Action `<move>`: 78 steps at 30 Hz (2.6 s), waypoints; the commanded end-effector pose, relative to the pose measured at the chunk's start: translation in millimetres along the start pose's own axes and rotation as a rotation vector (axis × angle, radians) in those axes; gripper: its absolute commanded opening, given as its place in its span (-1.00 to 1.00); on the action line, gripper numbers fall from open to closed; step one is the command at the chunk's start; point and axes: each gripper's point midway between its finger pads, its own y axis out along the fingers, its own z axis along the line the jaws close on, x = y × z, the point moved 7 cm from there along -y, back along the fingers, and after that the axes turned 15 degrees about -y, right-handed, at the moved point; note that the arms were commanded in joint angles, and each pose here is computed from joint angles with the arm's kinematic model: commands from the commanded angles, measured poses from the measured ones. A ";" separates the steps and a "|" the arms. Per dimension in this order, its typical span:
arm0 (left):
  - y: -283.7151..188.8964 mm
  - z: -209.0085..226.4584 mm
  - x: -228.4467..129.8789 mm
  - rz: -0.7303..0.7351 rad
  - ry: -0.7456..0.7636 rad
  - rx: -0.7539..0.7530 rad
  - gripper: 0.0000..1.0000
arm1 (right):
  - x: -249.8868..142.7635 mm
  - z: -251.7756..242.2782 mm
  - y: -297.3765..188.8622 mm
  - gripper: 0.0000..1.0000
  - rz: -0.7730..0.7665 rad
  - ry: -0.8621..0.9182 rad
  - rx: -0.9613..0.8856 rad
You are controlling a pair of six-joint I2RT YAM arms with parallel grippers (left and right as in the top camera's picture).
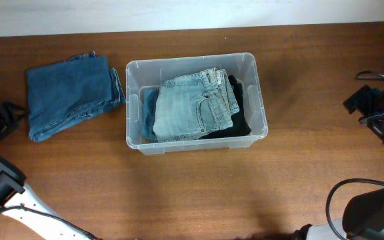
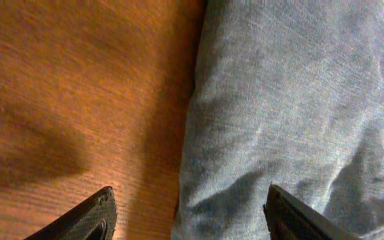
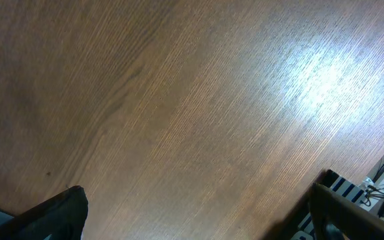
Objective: Pack container
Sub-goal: 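Grasp the edge of the dark-blue denim with the left gripper, then lift the dark-blue denim and swing it right over the bin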
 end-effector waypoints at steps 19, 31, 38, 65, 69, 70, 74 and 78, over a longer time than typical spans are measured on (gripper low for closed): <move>50.3 -23.2 -6.6 0.076 0.085 -0.104 0.49 | -1.1 -3.3 -3.1 0.97 -0.011 0.016 -0.003; 88.3 -13.9 -19.5 0.156 0.059 -0.103 0.71 | -1.1 -3.3 -3.1 0.97 -0.011 0.016 -0.003; 90.0 -12.4 -20.1 0.159 0.056 -0.102 -0.03 | -1.1 -3.3 -3.1 0.97 -0.011 0.016 -0.003; -144.1 -151.8 8.1 -0.179 0.260 -0.671 -0.99 | -1.1 -3.3 -3.1 0.97 -0.011 0.016 -0.003; -189.2 -191.8 -8.7 -0.244 0.347 -0.675 -0.99 | -1.1 -3.3 -3.1 0.97 -0.011 0.016 -0.003; -200.3 -202.4 -14.3 -0.258 0.368 -0.676 -0.99 | -1.1 -3.3 -3.1 0.97 -0.011 0.016 -0.003; -245.9 -253.4 -47.4 -0.316 0.478 -0.691 -0.99 | -1.1 -3.3 -3.1 0.97 -0.011 0.016 -0.003; -273.1 -303.8 -88.2 -0.323 0.573 -0.726 -0.99 | -1.1 -3.3 -3.1 0.97 -0.011 0.016 -0.003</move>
